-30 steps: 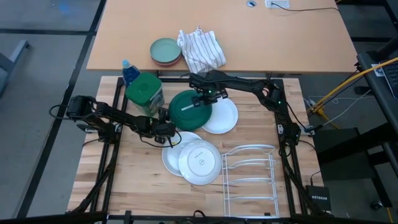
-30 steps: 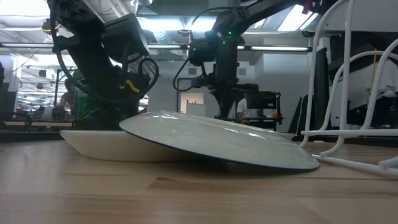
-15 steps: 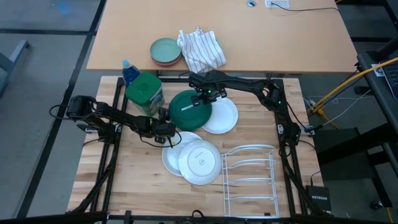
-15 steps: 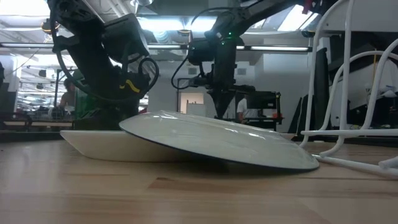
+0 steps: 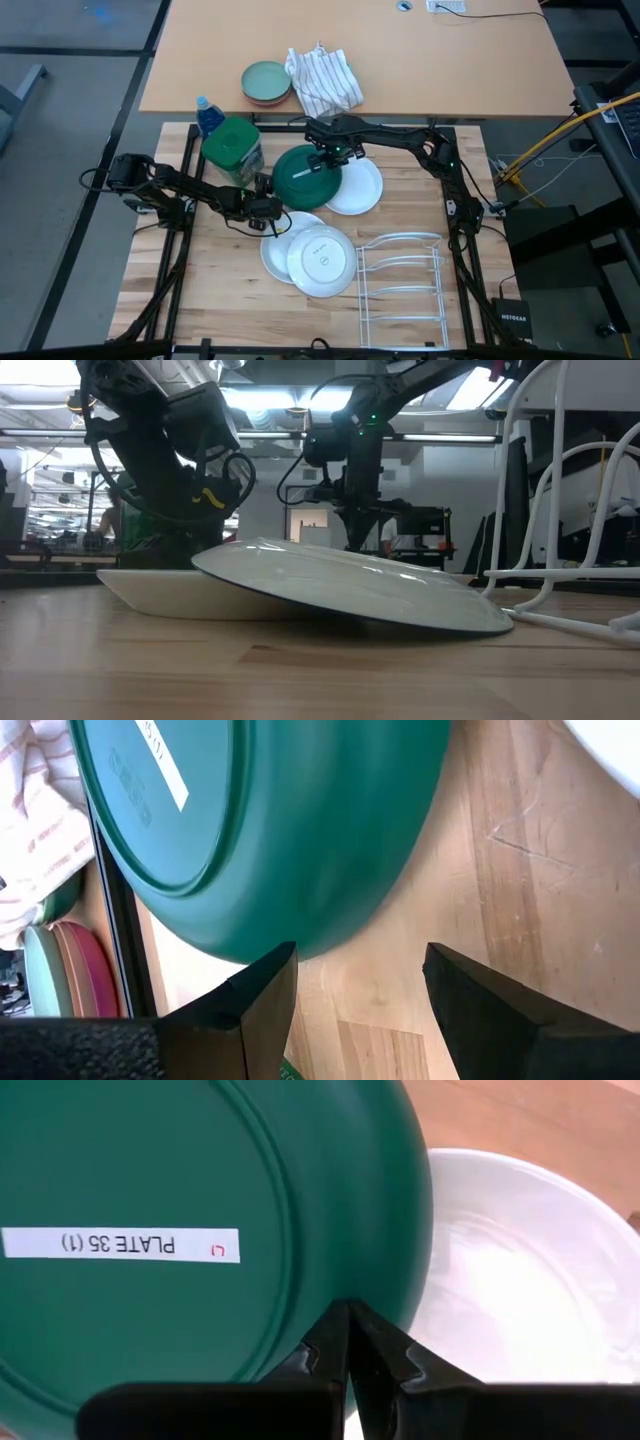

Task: Sort dishes
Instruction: Put the green plate on the dish rack

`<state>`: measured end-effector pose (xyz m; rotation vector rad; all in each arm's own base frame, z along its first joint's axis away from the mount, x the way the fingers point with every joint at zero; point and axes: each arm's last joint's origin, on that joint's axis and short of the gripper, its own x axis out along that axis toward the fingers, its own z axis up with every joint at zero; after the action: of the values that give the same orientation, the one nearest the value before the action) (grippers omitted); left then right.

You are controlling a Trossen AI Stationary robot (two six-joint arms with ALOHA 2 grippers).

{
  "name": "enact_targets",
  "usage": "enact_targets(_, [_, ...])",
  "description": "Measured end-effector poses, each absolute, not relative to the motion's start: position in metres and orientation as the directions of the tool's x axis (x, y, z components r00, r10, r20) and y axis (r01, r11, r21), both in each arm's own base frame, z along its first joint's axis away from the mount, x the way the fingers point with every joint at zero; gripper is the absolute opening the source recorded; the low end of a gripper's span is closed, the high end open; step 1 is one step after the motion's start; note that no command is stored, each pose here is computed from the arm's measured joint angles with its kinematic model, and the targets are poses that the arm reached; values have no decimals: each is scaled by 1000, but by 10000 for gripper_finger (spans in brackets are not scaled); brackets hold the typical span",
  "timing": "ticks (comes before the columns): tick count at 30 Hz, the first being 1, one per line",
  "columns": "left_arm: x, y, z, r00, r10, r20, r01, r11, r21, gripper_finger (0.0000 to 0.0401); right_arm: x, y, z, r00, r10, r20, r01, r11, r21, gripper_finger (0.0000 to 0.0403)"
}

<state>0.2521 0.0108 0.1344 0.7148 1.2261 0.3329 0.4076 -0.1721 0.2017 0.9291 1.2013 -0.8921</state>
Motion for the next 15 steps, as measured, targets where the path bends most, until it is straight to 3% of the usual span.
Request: enact_targets(15, [252, 8, 136, 321, 647, -692, 173, 678, 714, 210, 404, -171, 199, 94, -59, -994, 930, 361, 66, 12])
